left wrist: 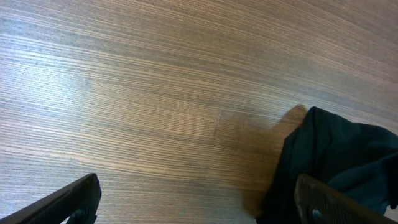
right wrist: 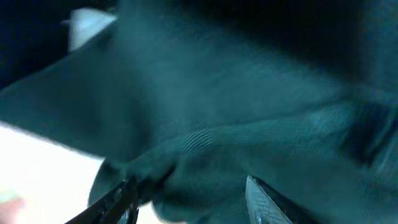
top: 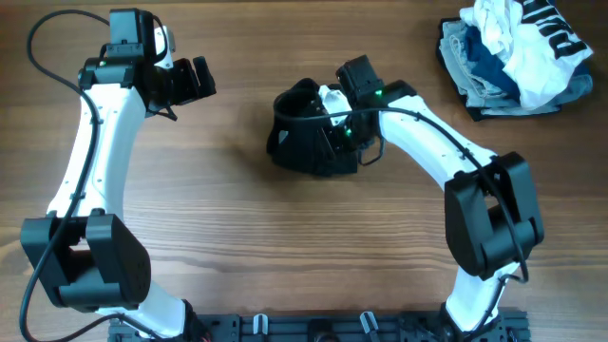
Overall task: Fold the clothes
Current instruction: 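Lift the folded black shirt with the right gripper and carry it rightward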
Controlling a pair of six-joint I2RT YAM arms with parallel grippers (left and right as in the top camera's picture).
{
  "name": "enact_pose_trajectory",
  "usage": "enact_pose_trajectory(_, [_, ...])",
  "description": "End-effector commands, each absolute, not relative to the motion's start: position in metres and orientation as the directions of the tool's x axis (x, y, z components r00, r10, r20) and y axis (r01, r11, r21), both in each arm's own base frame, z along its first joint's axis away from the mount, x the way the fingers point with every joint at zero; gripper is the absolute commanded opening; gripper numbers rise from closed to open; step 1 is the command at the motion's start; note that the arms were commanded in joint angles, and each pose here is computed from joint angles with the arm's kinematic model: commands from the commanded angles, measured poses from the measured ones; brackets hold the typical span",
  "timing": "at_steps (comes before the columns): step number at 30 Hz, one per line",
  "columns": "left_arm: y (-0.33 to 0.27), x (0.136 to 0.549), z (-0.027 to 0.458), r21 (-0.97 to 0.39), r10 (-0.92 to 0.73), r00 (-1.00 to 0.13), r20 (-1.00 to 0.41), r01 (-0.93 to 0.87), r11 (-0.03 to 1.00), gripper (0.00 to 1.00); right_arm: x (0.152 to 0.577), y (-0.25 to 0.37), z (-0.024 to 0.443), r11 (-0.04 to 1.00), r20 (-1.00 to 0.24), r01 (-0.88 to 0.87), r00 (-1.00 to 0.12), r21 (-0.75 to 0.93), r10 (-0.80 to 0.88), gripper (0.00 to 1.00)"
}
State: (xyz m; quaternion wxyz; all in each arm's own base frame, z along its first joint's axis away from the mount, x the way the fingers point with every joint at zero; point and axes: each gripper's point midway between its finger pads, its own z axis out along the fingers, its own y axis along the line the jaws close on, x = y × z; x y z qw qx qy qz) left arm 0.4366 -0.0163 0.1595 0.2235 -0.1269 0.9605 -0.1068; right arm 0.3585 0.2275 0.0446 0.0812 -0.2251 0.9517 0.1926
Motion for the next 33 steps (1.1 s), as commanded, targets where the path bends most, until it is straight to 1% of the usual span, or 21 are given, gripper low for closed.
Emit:
enact_pose_trajectory(1, [-0.016,0.439,0.159,-0.257,-0.293,-0.868,-0.401,-0.2,0.945,1.0,0.373,0.205,0.016,0.9,-0.214,-0.385,-0.915,0.205,-0.343,0.58])
enact_pose_trajectory(4, [-0.016,0.437,0.158,-0.256,-0.293,-0.871,-0.394,-0.202,0.945,1.0,0.377,0.197,0.001,0.922,-0.191,-0.347,-0.93,0.173,-0.314,0.6])
enact_pose_trajectory(9, [-0.016,0.437,0.158,-0.256,-0.293,-0.871,-0.394,-0.202,0.945,1.0,0.39,0.167,-0.02,0.959,-0.17,-0.27,-0.952,0.085,-0.253,0.66])
enact_pose_trajectory(11, [-0.016,0.437,0.158,-0.256,-0.293,-0.871,-0.394,-0.202,0.945,1.0,0.401,0.151,-0.019,0.972,-0.19,-0.227,-0.958,0.055,-0.213,0.69])
enact_pose_trajectory(13, [-0.016,0.437,0.158,-0.256,-0.293,-0.871,-0.395,-0.202,0.945,1.0,0.413,0.134,-0.016,0.983,-0.213,-0.178,-0.963,0.052,-0.163,0.77])
enact_pose_trajectory(16, [-0.016,0.438,0.158,-0.256,-0.293,-0.869,-0.399,-0.201,0.946,1.0,0.428,0.116,-0.006,0.987,-0.231,-0.128,-0.968,0.101,-0.102,0.81])
enact_pose_trajectory(19, [-0.014,0.442,0.16,-0.249,-0.293,-0.861,-0.415,-0.202,0.947,1.0,0.443,0.102,0.016,0.974,-0.252,-0.136,-0.964,0.179,-0.088,0.85])
enact_pose_trajectory(21, [-0.009,0.444,0.161,-0.231,-0.294,-0.854,-0.43,-0.21,0.95,1.0,0.45,0.096,0.034,0.973,-0.265,-0.132,-0.961,0.19,-0.079,0.88])
enact_pose_trajectory(24, [0.001,0.448,0.162,-0.184,-0.295,-0.838,-0.459,-0.235,0.954,1.0,0.459,0.098,0.076,0.97,-0.295,-0.149,-0.951,0.191,-0.089,0.91])
enact_pose_trajectory(26, [0.009,0.45,0.163,-0.152,-0.296,-0.827,-0.478,-0.254,0.955,1.0,0.462,0.11,0.112,0.965,-0.335,-0.178,-0.936,0.19,-0.107,0.91])
enact_pose_trajectory(29, [0.019,0.454,0.165,-0.137,-0.308,-0.811,-0.498,-0.277,0.951,1.0,0.463,0.134,0.152,0.953,-0.397,-0.236,-0.906,0.19,-0.145,0.92])
enact_pose_trajectory(31, [0.03,0.454,0.166,-0.139,-0.328,-0.8,-0.502,-0.3,0.944,1.0,0.459,0.163,0.176,0.939,-0.449,-0.283,-0.877,0.198,-0.17,0.95])
enact_pose_trajectory(33, [0.041,0.453,0.166,-0.139,-0.347,-0.792,-0.502,-0.322,0.937,1.0,0.454,0.183,0.177,0.927,-0.457,-0.319,-0.867,0.196,-0.201,0.96])
